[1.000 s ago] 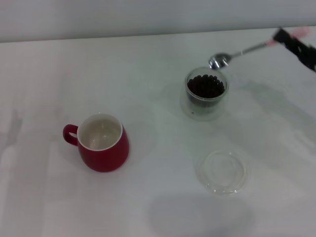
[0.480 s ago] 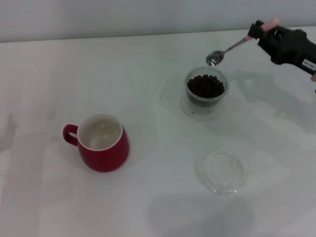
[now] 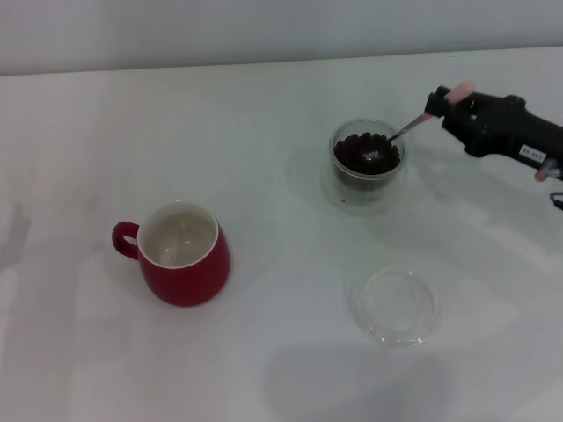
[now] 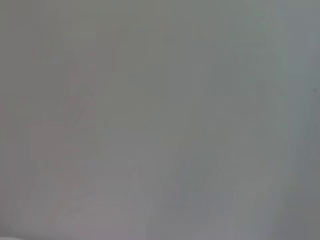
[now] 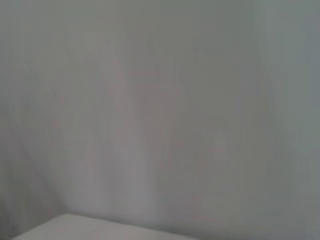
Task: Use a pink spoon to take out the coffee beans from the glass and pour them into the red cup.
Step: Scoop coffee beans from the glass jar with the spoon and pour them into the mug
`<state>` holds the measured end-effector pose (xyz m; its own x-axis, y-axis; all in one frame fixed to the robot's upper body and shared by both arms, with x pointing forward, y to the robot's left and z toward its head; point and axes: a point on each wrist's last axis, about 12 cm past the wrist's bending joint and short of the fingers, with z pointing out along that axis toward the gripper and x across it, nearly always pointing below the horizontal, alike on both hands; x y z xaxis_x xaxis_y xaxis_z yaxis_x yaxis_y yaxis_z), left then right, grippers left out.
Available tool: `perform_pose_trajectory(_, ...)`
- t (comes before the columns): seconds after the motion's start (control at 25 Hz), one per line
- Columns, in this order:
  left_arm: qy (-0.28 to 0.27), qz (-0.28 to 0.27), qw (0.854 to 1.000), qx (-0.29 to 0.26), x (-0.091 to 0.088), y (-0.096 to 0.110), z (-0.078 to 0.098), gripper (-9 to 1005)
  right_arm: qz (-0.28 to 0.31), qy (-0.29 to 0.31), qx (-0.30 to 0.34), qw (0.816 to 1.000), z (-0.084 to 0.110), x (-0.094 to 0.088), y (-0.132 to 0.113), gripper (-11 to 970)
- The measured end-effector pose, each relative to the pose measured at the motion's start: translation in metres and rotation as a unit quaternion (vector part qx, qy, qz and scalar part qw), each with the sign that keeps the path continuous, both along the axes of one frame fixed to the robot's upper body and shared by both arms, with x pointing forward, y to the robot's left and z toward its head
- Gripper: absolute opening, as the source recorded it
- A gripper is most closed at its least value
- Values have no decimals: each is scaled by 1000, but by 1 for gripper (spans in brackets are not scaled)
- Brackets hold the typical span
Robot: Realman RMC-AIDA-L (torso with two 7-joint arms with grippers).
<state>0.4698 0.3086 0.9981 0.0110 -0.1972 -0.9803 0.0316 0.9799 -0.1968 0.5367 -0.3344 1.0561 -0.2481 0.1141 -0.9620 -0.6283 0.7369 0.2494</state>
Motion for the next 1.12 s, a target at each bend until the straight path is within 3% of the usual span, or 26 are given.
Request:
perform_pose_trajectory(0.2,-1,-2,1000,0,0,-1,0,864,-3,24,3,1000,-7,-1,5,143)
perform_pose_trajectory(0.6,-4,-2,1000,1,1,0,1,864,-40,126,80,988,-10,5,1,144)
perform_pose_trajectory(1.12,-6,1,1000,2,2,2,2,864,-61,187,143,970,-6,13,-2,140)
